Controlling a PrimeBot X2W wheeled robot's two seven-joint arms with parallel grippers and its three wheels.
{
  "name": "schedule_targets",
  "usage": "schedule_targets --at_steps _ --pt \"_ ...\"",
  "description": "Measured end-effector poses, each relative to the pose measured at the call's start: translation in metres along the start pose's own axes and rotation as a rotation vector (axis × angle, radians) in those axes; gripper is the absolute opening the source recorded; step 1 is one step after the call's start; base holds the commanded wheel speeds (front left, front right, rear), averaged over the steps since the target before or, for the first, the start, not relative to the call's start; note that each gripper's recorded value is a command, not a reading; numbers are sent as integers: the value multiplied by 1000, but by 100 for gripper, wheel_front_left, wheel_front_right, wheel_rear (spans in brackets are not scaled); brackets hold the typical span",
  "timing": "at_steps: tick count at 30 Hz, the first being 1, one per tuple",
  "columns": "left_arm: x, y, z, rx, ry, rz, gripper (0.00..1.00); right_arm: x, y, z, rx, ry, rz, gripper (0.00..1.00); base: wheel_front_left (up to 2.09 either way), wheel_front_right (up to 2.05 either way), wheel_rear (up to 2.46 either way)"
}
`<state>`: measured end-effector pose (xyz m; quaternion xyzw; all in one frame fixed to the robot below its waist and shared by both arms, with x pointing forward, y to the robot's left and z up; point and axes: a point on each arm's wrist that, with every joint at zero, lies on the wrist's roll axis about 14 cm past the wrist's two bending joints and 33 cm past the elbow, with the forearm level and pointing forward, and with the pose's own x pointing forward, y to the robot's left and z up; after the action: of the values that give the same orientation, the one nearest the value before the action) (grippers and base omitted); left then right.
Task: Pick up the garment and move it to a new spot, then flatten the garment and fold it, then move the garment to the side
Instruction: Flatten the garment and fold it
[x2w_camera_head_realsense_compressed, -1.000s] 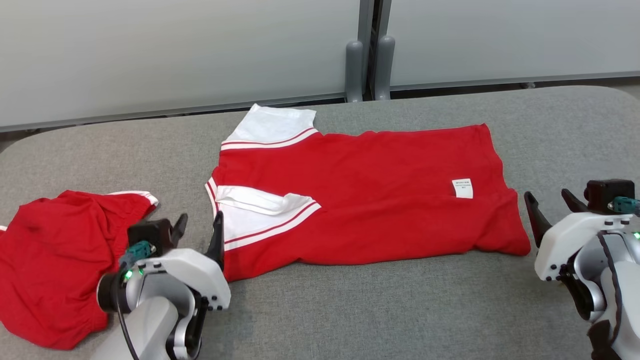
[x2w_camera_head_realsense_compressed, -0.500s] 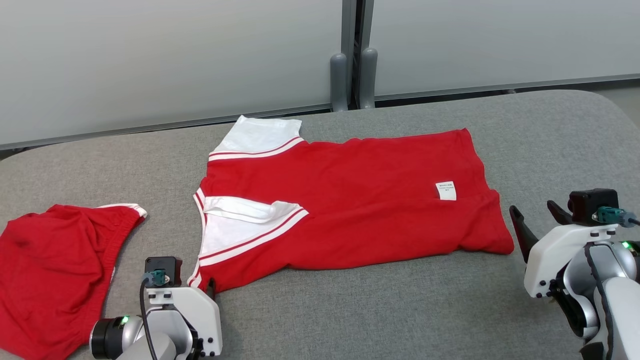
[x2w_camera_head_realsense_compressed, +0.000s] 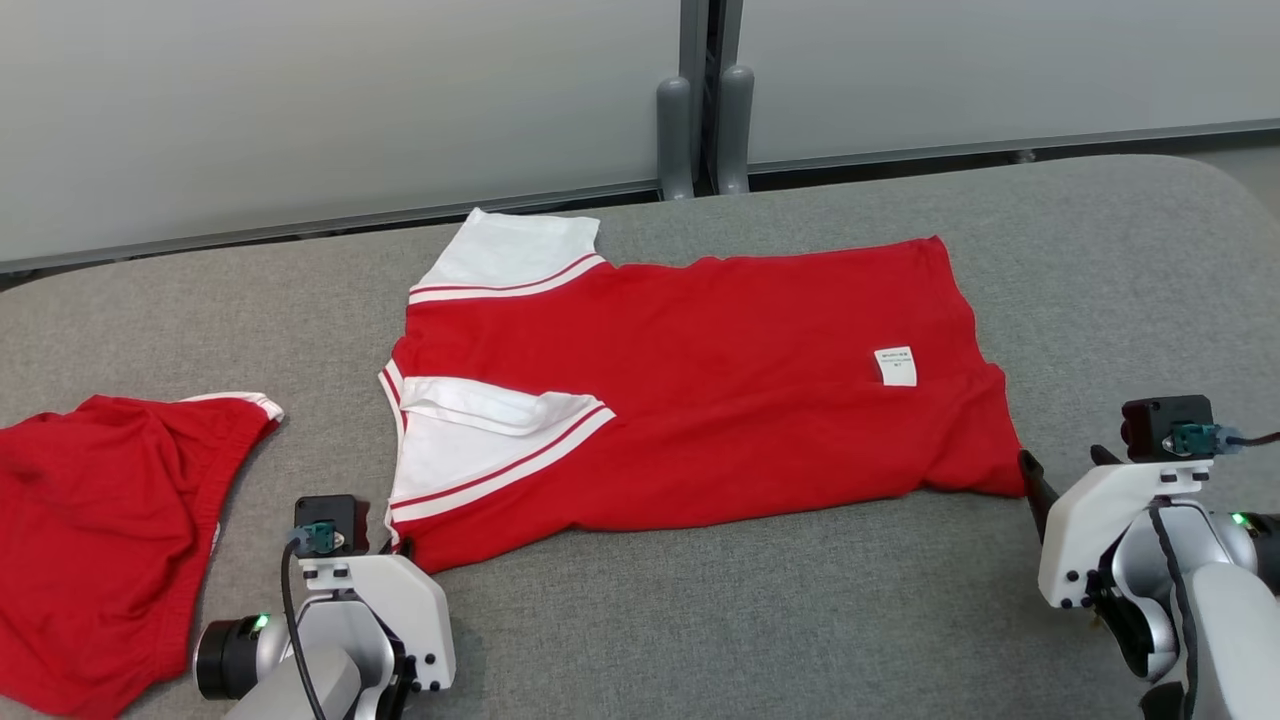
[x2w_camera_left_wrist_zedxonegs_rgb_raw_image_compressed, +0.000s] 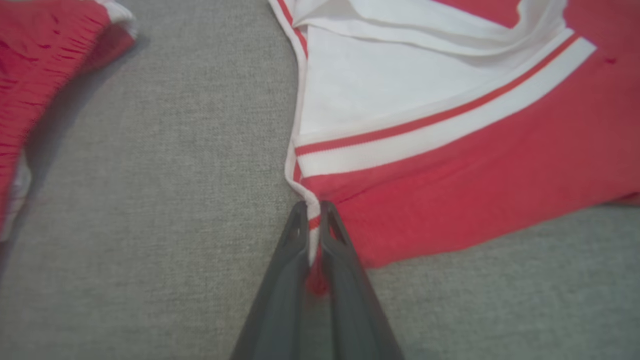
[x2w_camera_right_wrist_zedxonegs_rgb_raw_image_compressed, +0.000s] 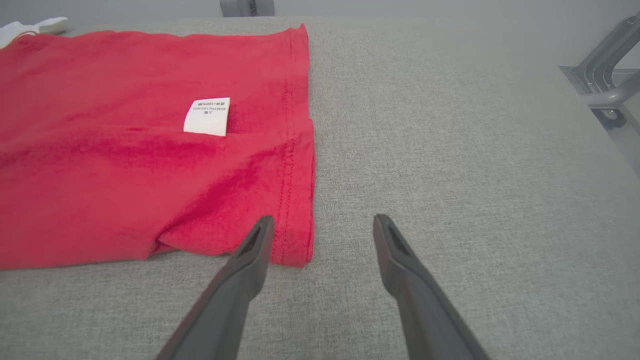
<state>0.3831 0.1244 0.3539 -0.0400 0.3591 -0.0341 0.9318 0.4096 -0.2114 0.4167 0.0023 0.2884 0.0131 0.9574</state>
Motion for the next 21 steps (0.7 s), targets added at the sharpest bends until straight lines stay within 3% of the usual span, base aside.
schedule_targets --at_steps 13,14,15,19,20,21 --pt "1 3 0 -12 -24 -9 0 30 16 -27 42 186 16 97 0 0 0" --pt "1 3 1 -12 -25 -10 0 31 19 -29 47 195 20 66 0 0 0" --pt "1 3 1 -12 -28 -9 0 32 20 -30 50 203 22 45 0 0 0" --pt "1 5 3 -12 -41 -7 0 35 24 -33 62 226 31 16 0 0 0" --pt "1 6 4 -14 -46 -8 0 35 26 -31 61 215 34 0 0 0 0" --pt "0 6 5 -14 -50 -7 0 35 26 -31 62 210 35 0 0 0 0"
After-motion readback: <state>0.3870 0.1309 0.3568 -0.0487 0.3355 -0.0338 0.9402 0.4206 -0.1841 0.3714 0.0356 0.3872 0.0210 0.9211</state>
